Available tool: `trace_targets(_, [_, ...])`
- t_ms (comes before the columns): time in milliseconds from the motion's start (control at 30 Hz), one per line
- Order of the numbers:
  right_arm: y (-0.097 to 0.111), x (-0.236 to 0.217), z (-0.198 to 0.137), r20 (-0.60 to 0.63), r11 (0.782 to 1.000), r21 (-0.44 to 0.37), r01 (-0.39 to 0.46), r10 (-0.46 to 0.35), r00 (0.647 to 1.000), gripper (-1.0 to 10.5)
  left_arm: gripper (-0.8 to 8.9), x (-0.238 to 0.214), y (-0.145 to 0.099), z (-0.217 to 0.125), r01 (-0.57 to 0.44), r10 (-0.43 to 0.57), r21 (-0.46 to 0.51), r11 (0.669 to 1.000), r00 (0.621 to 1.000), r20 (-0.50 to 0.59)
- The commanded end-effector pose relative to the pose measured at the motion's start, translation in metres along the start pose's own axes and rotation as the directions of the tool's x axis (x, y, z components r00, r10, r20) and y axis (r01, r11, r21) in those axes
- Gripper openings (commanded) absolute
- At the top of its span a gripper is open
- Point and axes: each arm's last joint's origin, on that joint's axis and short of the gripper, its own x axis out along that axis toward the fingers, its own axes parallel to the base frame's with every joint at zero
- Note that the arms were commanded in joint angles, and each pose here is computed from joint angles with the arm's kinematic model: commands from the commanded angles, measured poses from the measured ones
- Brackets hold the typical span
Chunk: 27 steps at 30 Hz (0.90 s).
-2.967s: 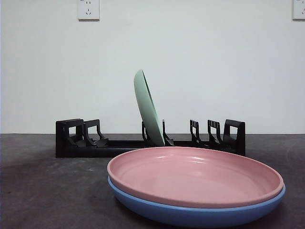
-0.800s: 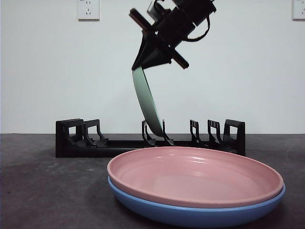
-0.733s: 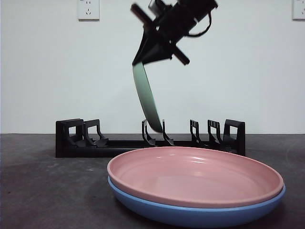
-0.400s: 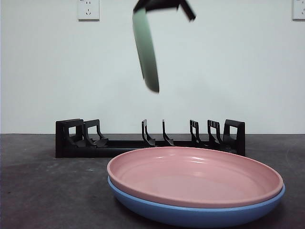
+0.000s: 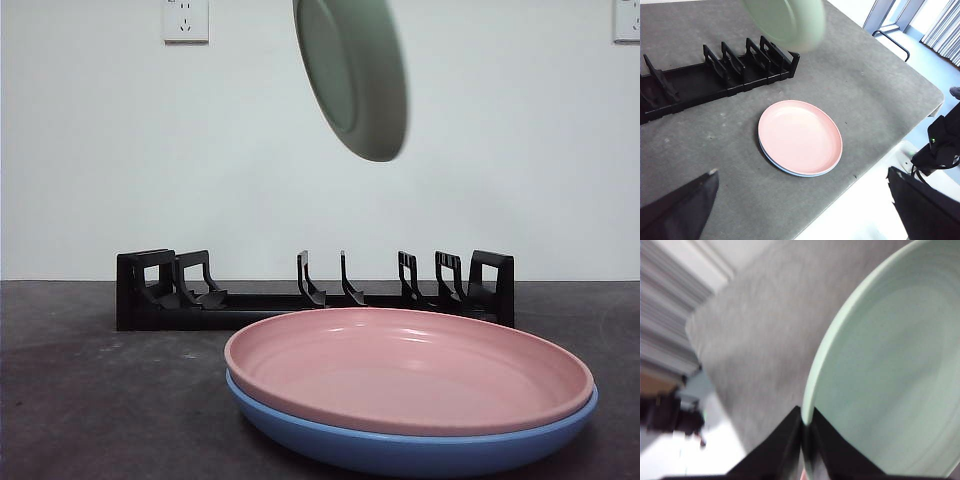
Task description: Place the plate
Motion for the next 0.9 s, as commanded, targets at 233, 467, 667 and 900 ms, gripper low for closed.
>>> trace_targets(233, [0.032,-0.019,-0.02,-0.072,0.99,-0.144,0.002,-0.012,0.997,0.1,5.25,-0.005,-0.001,0.003,-0.013,0.013,0.01,1.0,0.999,0.034])
trace_targets(467, [0.05,-0.021,-0.055,-0.12,0.981,-0.193,0.031,-0.055,0.991,0.1,5.25,-0.005,-0.001,0.003,-0.013,0.013,0.008,1.0,0.999,0.034])
trace_targets(667, [0.059,-0.001,-0.096,-0.196,0.951,-0.264,0.161,-0.216,0.956,0.1,5.25,-0.005,-0.001,0.003,-0.013,0.013,0.008,1.0,0.999,0.034])
trace_targets(900, [0.07,0.044,-0.135,-0.249,0.915,-0.343,0.215,-0.309,0.918,0.1,5.25,-0.005,-0.001,0.003,-0.013,0.013,0.007,1.0,0.999,0.032])
